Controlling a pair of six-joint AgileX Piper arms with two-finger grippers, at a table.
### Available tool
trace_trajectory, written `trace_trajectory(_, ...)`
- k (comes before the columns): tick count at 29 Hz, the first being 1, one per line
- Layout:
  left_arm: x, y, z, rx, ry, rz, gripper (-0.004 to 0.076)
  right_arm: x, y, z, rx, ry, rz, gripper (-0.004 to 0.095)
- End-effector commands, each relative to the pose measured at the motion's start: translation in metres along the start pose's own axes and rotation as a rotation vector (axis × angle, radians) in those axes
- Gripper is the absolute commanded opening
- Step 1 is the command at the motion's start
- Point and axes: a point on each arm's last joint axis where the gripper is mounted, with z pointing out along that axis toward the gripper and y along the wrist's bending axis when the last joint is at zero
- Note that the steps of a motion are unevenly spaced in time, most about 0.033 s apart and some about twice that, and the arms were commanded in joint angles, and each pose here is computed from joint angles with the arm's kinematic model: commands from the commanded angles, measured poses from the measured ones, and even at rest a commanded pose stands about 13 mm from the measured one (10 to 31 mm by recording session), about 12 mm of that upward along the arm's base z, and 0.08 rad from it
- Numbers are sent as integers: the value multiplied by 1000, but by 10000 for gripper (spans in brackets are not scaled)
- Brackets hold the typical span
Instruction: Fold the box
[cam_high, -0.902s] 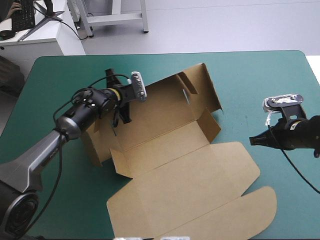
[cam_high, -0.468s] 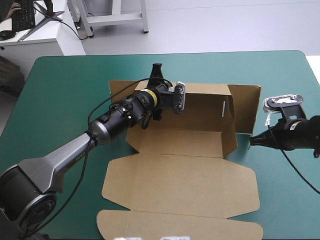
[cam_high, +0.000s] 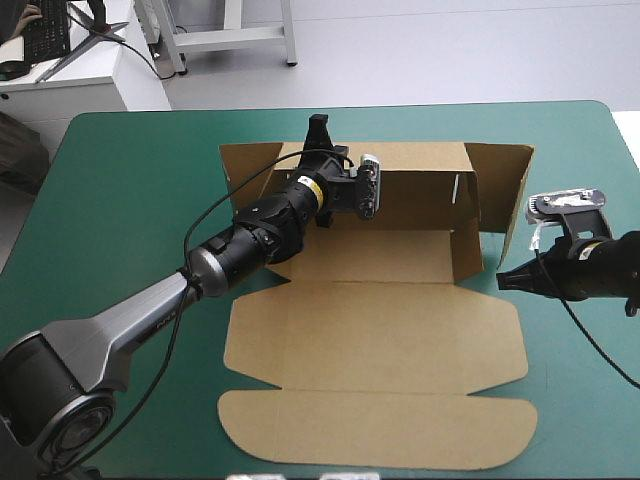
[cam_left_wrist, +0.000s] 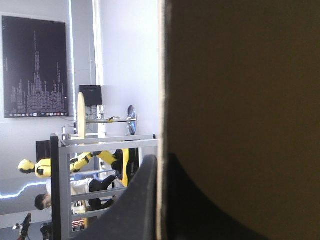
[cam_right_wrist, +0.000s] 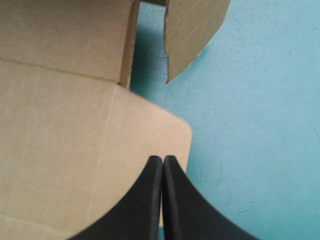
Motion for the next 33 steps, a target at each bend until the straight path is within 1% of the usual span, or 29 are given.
trace_trajectory(1, -10, 30, -22, -127, -26, -29, -10, -6, 0, -10, -4, -73, 14, -20)
trace_trajectory(7, -10, 24, -16, -108, -7, -46, -10, -8, 3, -10, -38, -91, 34, -20)
trace_trajectory(13, -5, 4, 6, -68, 62, 21, -10, -8, 3, -10, -34, -92, 32, -20)
trace_trajectory(19, -5, -5, 15, -47, 67, 38, -10, -10, 2, -10, -29, -116, 33, -19)
trace_trajectory(26, -7, -15, 20, -23, 71, 53, -10, -23, 1, -24, -4, -202, 20, -9)
trace_trajectory(27, -7, -16, 20, -24, 72, 37, -10, -27, 1, -30, 2, -223, 15, 14)
trace_trajectory(29, -7, -16, 21, -24, 72, 36, -10, -33, 1, -41, 9, -266, 8, 111)
trace_trajectory(30, -6, -17, 22, -22, 73, 32, -10, -36, 2, -47, 11, -283, 4, 178)
trace_trajectory(31, -7, -17, 22, -22, 70, 33, -10, -41, 2, -54, 13, -289, 0, 320)
trace_trajectory(33, -7, -17, 22, -22, 70, 33, -10, -45, 1, -57, 21, -253, -7, 459)
